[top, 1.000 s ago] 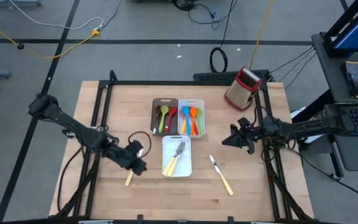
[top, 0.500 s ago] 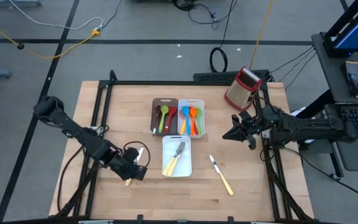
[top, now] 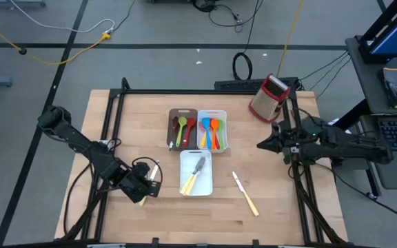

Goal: Pick & Place Kitchen Items
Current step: Put the yellow knife into the bottom white bin

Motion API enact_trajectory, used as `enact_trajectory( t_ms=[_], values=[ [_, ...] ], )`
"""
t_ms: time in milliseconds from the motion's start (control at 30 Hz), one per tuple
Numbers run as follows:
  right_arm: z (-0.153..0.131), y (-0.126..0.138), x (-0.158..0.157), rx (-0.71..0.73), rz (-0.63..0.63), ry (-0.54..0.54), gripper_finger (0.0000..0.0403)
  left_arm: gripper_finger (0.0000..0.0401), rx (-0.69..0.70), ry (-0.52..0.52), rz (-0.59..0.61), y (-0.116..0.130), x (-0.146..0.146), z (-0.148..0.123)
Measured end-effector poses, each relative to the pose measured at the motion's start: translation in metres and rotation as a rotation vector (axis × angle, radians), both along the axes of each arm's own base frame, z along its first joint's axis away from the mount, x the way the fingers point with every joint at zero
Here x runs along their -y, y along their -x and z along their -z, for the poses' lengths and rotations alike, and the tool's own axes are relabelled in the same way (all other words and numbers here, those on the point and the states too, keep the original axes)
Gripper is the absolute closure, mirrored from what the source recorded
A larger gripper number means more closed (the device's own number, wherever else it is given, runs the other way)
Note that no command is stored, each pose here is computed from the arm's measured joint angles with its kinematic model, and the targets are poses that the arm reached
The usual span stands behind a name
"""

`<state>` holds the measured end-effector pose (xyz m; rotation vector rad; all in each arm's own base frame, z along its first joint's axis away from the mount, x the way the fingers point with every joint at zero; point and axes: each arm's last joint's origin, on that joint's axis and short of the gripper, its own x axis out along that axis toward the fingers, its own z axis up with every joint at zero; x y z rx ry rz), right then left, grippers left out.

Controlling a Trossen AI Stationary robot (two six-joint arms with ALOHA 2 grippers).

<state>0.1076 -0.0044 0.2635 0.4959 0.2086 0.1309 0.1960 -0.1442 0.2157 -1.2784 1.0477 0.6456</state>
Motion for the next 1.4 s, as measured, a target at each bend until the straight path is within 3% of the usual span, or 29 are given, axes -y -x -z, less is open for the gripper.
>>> enact_trajectory(
  t_ms=[333, 800, 1100, 1400],
  values=[
    [-0.001, 0.016, -0.001, 0.031, 0.033, 0.032, 0.0403, 0.0373, 0.023, 0.011, -0.012, -0.002, 0.001, -0.001],
    [0.027, 0.004, 0.002, 0.048, 0.080, 0.031, 0.0403, 0.0373, 0.067, -0.048, -0.019, -0.003, -0.001, -0.002],
    [0.043, 0.000, 0.002, 0.057, 0.081, 0.024, 0.0403, 0.0373, -0.009, -0.073, -0.066, -0.001, -0.002, 0.007],
    [0.045, 0.000, 0.002, 0.052, 0.078, 0.046, 0.0403, 0.0373, -0.247, 0.001, -0.040, -0.006, 0.009, 0.037]
  ],
)
